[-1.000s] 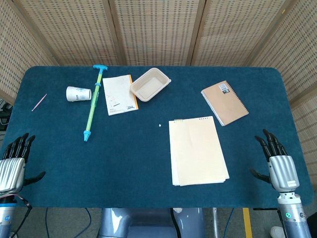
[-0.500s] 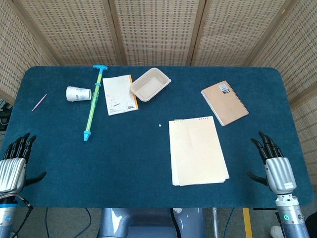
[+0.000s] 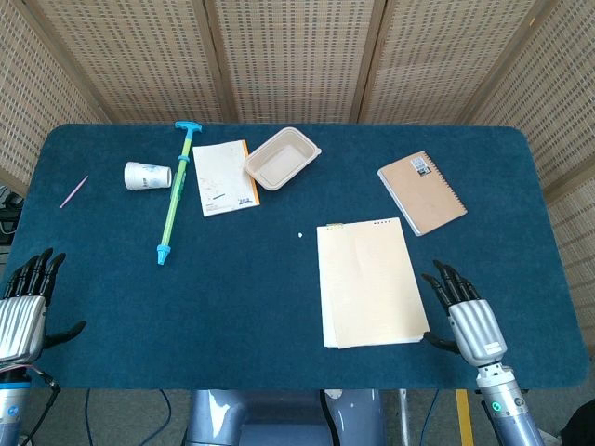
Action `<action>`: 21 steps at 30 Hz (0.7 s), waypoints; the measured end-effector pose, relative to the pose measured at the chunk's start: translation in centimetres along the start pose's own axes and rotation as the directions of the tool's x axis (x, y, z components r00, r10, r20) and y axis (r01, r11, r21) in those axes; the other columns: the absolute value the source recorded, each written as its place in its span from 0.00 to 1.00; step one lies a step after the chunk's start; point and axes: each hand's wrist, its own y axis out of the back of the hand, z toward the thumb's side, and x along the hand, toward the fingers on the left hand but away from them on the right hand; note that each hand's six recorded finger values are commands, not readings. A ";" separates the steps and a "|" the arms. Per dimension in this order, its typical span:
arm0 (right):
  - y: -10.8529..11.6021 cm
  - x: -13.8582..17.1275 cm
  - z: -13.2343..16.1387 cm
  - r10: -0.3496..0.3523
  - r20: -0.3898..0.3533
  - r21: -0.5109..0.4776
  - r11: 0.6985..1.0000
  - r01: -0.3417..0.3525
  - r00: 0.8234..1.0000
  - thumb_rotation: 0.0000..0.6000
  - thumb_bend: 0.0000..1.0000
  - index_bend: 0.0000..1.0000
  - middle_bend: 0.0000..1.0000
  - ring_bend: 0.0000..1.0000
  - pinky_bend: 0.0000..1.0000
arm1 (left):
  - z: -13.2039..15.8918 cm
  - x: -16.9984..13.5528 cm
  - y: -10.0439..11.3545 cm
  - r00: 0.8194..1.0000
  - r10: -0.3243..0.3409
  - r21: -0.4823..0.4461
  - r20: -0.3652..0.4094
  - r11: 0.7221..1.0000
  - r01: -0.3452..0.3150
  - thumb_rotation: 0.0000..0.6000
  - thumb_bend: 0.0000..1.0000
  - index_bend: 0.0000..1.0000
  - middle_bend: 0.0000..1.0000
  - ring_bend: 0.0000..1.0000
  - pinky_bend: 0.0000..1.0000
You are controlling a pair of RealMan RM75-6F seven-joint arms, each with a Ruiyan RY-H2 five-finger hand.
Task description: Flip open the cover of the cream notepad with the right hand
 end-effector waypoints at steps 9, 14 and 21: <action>-2.5 -0.2 1.1 0.060 -0.001 -0.020 0.998 -0.060 0.998 1.00 0.13 0.15 0.00 0.00 0.22 | -0.1 0.1 0.0 1.000 -0.002 -0.001 -0.001 1.000 0.002 1.00 0.12 0.00 0.00 0.00 0.08; -3.6 -0.2 1.6 0.075 -0.008 -0.007 0.997 -0.075 0.997 1.00 0.13 0.15 0.00 0.00 0.22 | 0.0 0.1 -0.1 1.000 -0.001 0.000 0.000 1.000 0.001 1.00 0.12 0.00 0.00 0.00 0.08; -5.3 -0.8 1.5 0.082 0.012 0.001 0.997 -0.082 0.997 1.00 0.11 0.11 0.00 0.00 0.22 | 0.1 0.0 0.0 1.000 0.002 0.000 0.002 1.000 -0.002 1.00 0.12 0.00 0.00 0.00 0.08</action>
